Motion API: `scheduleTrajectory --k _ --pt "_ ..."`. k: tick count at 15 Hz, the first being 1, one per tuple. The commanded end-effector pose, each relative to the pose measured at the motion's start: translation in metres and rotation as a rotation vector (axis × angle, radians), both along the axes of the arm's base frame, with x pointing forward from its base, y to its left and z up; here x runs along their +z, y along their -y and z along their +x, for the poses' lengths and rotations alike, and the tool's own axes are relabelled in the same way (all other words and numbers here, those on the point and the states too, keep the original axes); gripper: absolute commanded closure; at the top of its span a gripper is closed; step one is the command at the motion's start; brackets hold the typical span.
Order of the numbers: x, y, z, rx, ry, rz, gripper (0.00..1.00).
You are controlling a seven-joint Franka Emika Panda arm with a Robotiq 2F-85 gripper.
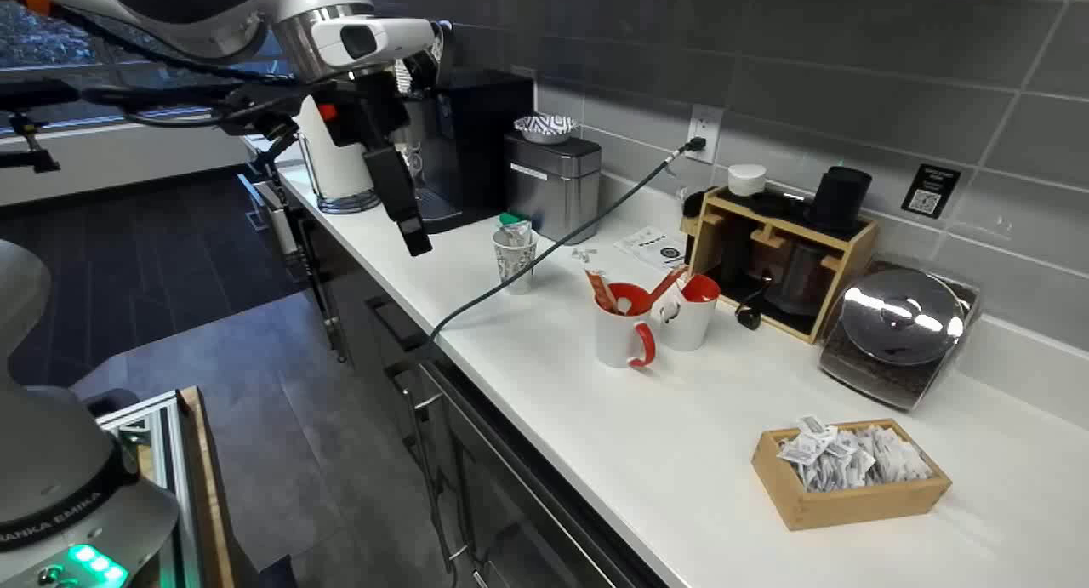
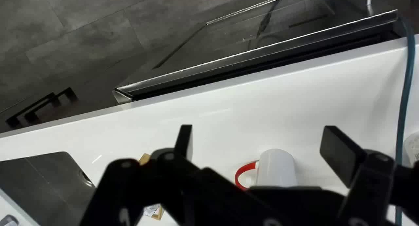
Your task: Move the orange object to the left cup
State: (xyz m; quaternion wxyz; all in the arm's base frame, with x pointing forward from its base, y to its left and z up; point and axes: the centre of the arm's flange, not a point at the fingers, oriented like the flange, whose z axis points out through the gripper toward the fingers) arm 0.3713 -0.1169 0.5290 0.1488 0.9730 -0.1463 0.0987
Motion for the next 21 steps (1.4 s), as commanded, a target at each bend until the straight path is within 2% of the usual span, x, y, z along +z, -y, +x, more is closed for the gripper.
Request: scheduleTrajectory --k 1,4,6,12,16,20,21 --pt "0.000 0.000 0.000 0.000 0.000 0.000 0.00" --pt "0.000 0.000 0.000 0.000 0.000 0.000 0.00" --pt "0.005 0.000 0.016 -0.169 0.027 0.039 0.00" --pt "0.033 0.018 0.092 -0.460 0.154 0.084 0.00" --pt "0.018 0.017 0.129 -0.658 0.196 0.126 0.00" --pt "-0.017 0.043 0.146 -0.869 0.196 0.137 0.00" --pt "-0.008 0.032 0.131 -0.772 0.201 0.124 0.00"
